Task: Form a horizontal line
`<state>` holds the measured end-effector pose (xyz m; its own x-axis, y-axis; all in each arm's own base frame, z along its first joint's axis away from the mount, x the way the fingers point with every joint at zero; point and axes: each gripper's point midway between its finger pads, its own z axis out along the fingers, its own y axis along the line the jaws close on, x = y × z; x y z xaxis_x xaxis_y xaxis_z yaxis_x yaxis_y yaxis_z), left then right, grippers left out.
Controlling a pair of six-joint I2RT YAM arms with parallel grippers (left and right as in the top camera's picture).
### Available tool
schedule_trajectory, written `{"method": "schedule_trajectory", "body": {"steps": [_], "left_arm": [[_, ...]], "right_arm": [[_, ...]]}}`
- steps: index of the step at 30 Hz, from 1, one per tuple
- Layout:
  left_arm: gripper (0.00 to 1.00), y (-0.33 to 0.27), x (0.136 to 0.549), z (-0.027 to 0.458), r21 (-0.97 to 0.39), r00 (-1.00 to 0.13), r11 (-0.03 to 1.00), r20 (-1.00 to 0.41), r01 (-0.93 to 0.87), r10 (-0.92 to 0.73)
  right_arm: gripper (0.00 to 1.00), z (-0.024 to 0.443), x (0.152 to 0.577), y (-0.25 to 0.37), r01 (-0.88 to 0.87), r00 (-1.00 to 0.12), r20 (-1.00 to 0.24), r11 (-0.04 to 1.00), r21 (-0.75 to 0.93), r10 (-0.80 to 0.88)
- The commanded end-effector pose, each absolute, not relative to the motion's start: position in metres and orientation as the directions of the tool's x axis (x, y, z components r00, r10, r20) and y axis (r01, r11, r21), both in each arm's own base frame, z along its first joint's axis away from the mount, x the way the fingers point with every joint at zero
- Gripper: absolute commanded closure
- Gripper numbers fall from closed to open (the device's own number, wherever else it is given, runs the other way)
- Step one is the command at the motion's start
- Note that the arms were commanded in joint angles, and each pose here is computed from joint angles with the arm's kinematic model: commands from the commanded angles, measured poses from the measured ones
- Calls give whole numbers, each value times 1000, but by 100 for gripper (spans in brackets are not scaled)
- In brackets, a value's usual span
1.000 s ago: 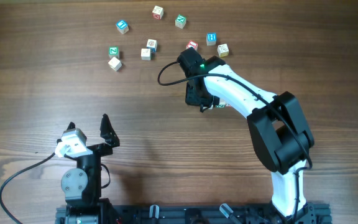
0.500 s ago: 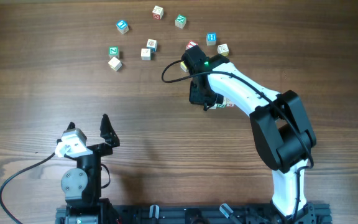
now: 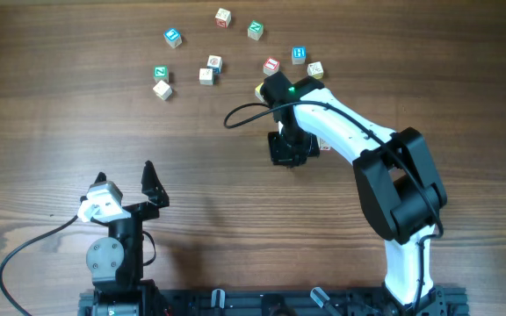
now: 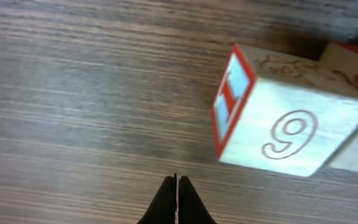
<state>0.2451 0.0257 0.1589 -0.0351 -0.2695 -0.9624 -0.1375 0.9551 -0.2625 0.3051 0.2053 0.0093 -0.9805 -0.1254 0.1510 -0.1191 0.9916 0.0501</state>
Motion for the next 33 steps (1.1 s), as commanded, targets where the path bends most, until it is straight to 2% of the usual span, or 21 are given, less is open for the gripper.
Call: {"method": "schedule_trajectory", "body": {"steps": [1,7,21,24,25,27,31,33], "left_arm": [[0,27,245,159,-247,-30,958,-967,-145,-253],[0,27,245,159,-247,-30,958,-967,-145,-253],[0,27,245,159,-247,-30,958,-967,-145,-253],[0,27,245,159,-247,-30,958,-967,-146,-253],[0,27,245,159,-247,-30,958,-967,-146,-253],[0,27,245,159,-247,-30,958,-967,-146,-253],[0,27,245,159,-247,-30,958,-967,-146,-253],[0,27,245,159,-247,-30,958,-967,-146,-253]], "right_arm": [[95,2,308,192,-144,-980,142,989,-24,-139],[94,3,318,177,-122,-989,95,985,-122,-111],[94,2,325,178,-124,-991,65,984,-127,-116],[96,2,316,186,-162,-982,107,985,-66,-154],[96,2,306,202,-208,-966,147,977,43,-212],[96,4,301,217,-208,-961,159,969,130,-228],[96,3,325,233,-209,-974,53,963,170,-221],[96,0,343,217,-145,-989,-14,988,56,-145]]}}
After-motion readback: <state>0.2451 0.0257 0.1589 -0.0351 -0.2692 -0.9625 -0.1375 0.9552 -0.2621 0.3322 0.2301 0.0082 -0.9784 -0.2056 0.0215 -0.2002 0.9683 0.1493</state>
